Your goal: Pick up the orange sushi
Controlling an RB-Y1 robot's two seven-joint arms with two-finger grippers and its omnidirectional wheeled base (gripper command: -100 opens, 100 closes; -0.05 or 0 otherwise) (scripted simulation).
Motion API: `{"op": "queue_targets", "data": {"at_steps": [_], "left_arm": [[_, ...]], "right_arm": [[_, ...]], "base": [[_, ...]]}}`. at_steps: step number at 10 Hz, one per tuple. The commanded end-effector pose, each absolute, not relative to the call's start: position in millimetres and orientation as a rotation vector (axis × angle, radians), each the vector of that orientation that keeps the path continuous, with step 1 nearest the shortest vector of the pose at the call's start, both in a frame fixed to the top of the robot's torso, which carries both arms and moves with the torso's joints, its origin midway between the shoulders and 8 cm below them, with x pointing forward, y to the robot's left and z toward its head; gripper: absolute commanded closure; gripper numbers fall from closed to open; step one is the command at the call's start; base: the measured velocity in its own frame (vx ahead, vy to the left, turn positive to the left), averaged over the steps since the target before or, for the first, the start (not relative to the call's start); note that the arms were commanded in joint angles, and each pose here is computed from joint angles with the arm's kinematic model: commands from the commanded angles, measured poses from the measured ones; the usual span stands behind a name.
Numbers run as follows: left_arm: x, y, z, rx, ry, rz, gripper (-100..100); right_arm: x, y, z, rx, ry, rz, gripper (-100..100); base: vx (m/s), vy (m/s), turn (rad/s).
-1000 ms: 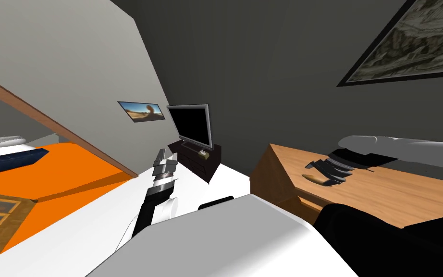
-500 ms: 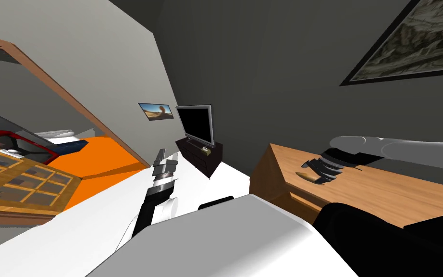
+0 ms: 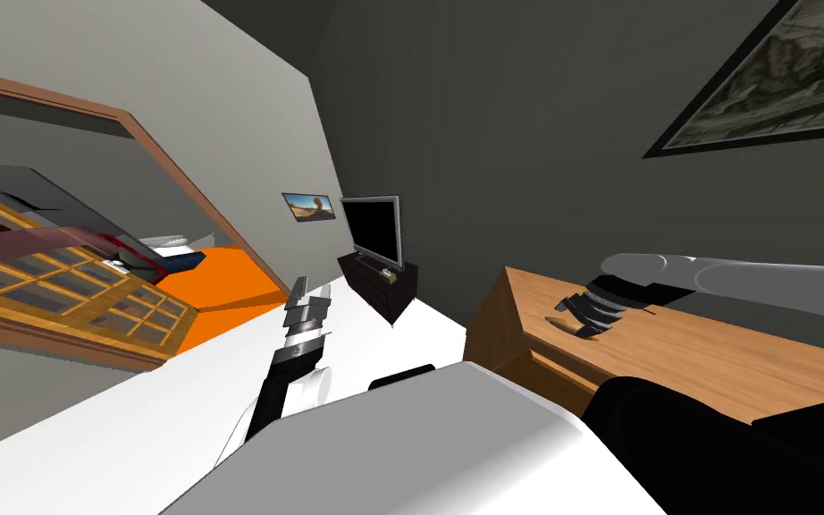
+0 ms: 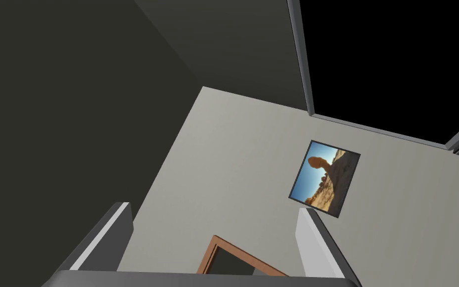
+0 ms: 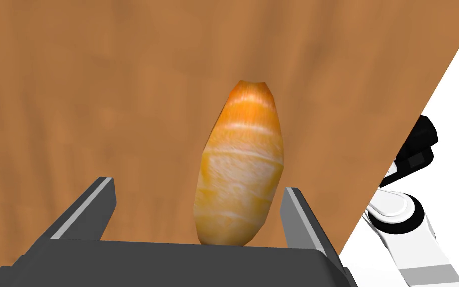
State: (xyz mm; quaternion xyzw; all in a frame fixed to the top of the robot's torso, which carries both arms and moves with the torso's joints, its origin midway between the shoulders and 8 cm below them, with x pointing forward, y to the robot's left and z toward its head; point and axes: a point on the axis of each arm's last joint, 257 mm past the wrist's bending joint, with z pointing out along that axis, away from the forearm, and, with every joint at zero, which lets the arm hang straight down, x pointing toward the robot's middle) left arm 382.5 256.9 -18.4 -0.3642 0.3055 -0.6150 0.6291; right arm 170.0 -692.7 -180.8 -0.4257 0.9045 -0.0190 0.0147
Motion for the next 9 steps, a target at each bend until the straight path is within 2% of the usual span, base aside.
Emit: {"op": "queue_targets", "data": {"at_steps": [1,5,9], "left_arm": [[382,257,-18,-0.834,0.7,-1.409,0],[383,257,-18,-0.834,0.7,-1.409,0],[382,257,-18,-0.834,0.7,-1.409,0]], "right_arm": [[171,-693,-181,-1.288,2.832,-0.059,-100],[184,-683,-186,-1.213,2.864,-0.067,-100],[191,-677,-188,-1.146,2.889,-0.072,-100]], "base": [[-0.064,-0.032,-0.03],[-0.142,-0.034,0.177],[-0.086,-0.023,0.079]]}}
